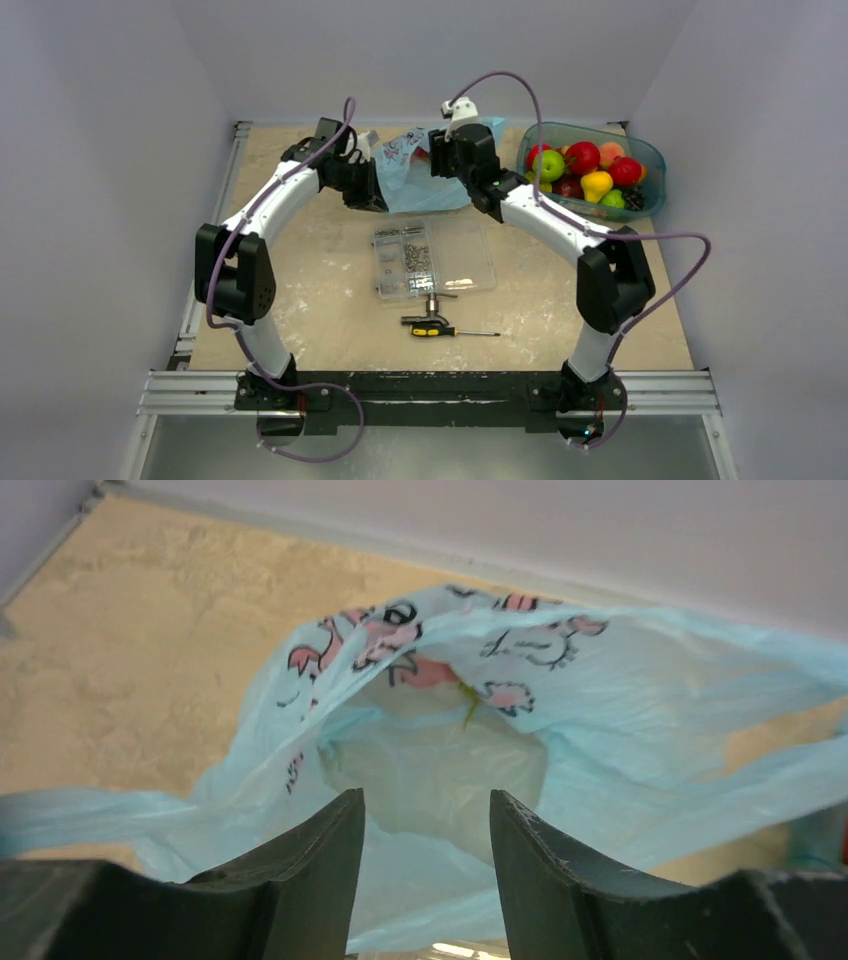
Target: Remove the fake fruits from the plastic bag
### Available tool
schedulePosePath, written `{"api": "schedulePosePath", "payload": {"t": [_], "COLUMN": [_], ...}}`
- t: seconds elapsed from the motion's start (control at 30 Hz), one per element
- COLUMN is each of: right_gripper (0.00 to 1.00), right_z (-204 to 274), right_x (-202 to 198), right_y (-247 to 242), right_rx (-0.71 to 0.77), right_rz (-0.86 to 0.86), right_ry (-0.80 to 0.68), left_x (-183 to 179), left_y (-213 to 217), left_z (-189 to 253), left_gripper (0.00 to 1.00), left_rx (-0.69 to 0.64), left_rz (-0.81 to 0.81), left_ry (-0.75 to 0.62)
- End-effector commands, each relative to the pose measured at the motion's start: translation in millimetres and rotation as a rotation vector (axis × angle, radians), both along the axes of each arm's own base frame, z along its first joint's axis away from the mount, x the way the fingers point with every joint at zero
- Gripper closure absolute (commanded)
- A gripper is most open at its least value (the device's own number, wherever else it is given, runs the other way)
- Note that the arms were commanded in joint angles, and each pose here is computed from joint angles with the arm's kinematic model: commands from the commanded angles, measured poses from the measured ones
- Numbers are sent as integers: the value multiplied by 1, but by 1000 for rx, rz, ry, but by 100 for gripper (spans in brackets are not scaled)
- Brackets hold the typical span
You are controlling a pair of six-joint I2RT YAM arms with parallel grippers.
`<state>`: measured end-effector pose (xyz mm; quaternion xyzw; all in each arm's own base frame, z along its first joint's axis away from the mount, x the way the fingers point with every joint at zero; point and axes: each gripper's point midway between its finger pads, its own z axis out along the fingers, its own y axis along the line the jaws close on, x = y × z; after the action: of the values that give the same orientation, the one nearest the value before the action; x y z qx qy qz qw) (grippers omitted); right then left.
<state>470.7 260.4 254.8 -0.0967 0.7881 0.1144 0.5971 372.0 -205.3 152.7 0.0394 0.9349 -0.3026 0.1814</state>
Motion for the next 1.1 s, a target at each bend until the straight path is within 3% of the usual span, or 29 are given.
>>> {"api": "schedulePosePath", "payload": {"t": [0.0,0.1,0.3,0.57,0.67,0.8,0.93,1.07], "right_gripper": [55,62,62,59,56,39,34,34], "right_z": [-24,-57,-95,-103,-111,-122,-143,-147], "right_x": [20,35,64,111,129,151,167,174], "right_y": [30,40,67,85,84,74,57,42], "right_rx": [52,38,94,332,449,659,816,846], "right_rz": [100,101,126,-4,-95,-223,-313,-383], "right_ry": [5,37,59,40,32,73,135,131], "left_x": [2,3,1,-2,-2,-3,-5,-7], "left_y": [4,5,2,-2,-4,-6,-10,-11], "left_z": [31,37,43,42,40,35,32,27], "left_gripper": [100,100,100,100,100,100,100,100], "left_rx": [-5,-6,-34,-47,-48,-49,-50,-32], "left_rz": [-4,-2,-5,-20,-25,-32,-42,-47], "left_ry": [-110,-128,-153,-148,-143,-129,-119,-112]}}
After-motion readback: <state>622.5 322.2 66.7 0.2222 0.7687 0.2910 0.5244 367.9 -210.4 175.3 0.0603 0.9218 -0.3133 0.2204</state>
